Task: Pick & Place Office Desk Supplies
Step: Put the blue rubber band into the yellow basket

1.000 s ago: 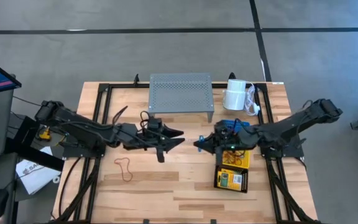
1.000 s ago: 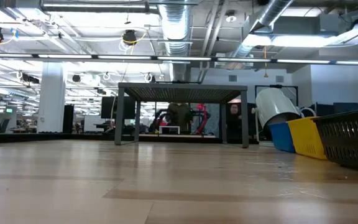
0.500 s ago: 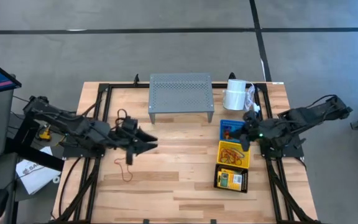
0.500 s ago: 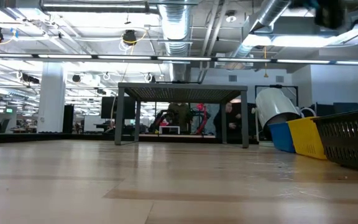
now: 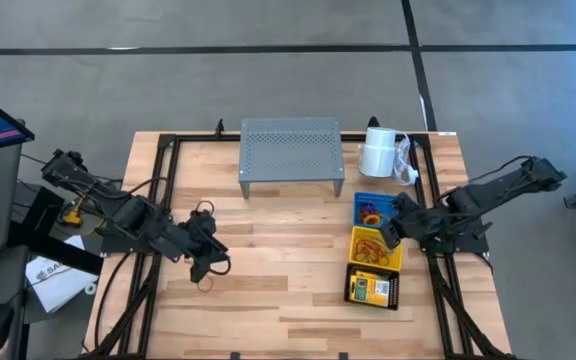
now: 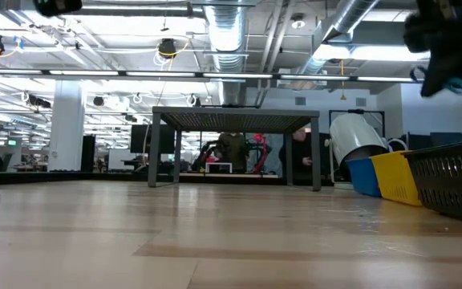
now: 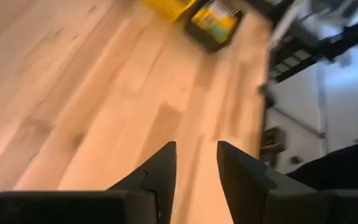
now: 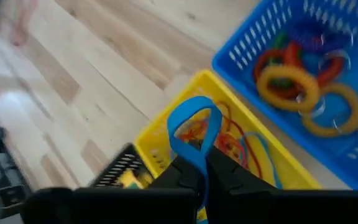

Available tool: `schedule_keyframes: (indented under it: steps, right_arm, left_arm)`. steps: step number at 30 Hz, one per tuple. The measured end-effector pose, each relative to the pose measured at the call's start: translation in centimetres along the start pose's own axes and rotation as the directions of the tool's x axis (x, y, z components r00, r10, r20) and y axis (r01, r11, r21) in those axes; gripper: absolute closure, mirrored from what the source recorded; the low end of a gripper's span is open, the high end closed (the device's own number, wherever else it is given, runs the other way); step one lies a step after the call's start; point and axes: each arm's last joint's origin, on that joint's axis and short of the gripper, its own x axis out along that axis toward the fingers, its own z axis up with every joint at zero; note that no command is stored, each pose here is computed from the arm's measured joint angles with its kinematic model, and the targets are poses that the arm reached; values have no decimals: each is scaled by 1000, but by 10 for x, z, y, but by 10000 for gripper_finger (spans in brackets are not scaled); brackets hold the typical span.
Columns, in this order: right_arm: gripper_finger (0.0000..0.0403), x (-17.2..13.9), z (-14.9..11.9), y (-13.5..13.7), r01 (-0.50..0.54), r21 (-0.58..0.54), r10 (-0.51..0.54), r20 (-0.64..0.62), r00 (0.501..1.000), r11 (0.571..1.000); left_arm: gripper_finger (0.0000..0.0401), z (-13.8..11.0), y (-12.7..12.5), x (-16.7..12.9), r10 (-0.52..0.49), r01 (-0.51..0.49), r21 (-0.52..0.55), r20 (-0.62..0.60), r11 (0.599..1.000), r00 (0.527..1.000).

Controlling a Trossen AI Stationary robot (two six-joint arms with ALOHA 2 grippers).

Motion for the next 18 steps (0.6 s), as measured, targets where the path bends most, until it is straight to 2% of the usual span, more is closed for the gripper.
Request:
schedule_keyframes:
  steps: [9, 14, 18]
  right_arm:
    - [403, 32, -14, -3, 67, 16, -65, -101, 993, 998]
    - [403, 45, -19, 0, 129, -9, -128, -157, 979, 992]
    - [403, 60, -23, 7, 135, -45, -142, -209, 968, 990]
  left_arm:
    - [295, -8, 12, -1, 121, -125, -49, -75, 991, 990]
    - [295, -8, 12, -1, 126, -130, -51, -79, 990, 989]
    - [295, -8, 12, -1, 125, -130, -52, -79, 990, 989]
